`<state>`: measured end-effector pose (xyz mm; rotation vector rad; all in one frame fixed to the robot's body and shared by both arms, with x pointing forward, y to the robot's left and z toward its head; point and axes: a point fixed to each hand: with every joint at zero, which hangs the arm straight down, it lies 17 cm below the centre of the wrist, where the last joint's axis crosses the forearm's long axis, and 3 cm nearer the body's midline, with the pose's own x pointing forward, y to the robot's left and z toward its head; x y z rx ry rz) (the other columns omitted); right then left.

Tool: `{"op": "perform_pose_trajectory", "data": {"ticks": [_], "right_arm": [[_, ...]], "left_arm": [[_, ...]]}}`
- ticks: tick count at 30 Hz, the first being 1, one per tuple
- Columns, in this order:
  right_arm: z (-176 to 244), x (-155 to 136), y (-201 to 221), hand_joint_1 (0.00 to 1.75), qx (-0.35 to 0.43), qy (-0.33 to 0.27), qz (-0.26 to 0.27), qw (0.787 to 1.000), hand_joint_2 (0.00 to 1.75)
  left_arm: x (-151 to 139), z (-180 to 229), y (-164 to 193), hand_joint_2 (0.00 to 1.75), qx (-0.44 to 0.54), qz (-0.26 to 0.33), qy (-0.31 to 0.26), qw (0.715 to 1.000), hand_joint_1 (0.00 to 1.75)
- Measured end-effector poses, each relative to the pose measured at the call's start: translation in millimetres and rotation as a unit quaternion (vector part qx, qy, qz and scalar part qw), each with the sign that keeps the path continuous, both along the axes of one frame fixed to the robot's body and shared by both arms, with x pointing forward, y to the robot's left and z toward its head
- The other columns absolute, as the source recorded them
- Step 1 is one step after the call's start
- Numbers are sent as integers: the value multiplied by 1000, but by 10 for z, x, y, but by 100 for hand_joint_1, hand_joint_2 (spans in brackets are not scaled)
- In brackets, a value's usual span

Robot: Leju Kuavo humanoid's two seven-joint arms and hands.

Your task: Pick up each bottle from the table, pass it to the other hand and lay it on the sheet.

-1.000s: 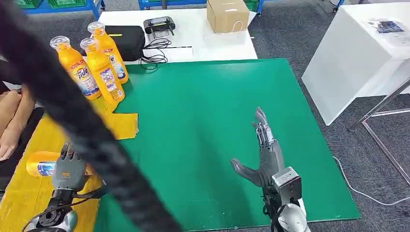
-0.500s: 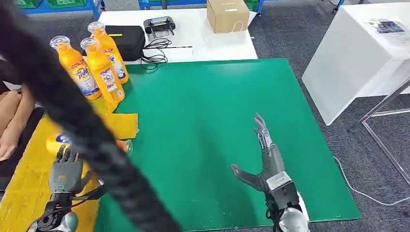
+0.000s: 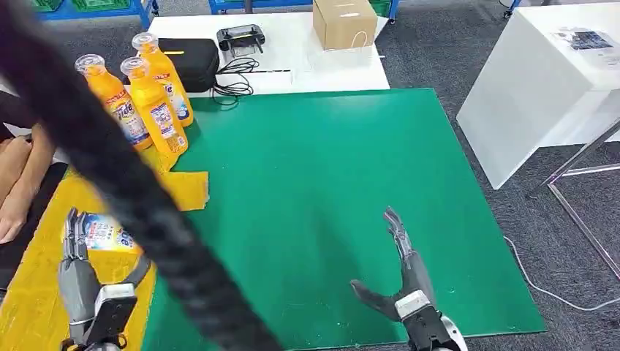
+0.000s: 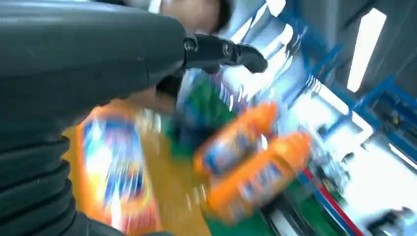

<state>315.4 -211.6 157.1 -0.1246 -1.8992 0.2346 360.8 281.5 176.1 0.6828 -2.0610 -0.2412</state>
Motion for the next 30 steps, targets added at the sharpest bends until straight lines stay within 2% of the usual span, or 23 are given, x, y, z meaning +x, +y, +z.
{"op": "perform_pose_trajectory", "data": {"ticks": [2,7,12,19,30], "right_arm": [[-64,-42,-10,0,16,12,0,1000,175],[-161,-111,-6,0,38,25,0,999,175],[-208,-161,3,0,54,28,-2,998,175],[-271,-147,37,0,66,33,-12,997,175],[-286,-131,15,0,63,30,-24,997,175]], "left_arm": [[-112,-57,-220,175,-65,-58,24,996,0],[-250,-135,-542,175,-160,-131,63,976,0],[-327,-317,-801,175,-234,-198,121,944,0],[-384,-426,-982,175,-272,-237,154,920,0],[-410,-482,-1080,175,-275,-251,169,913,0]]}}
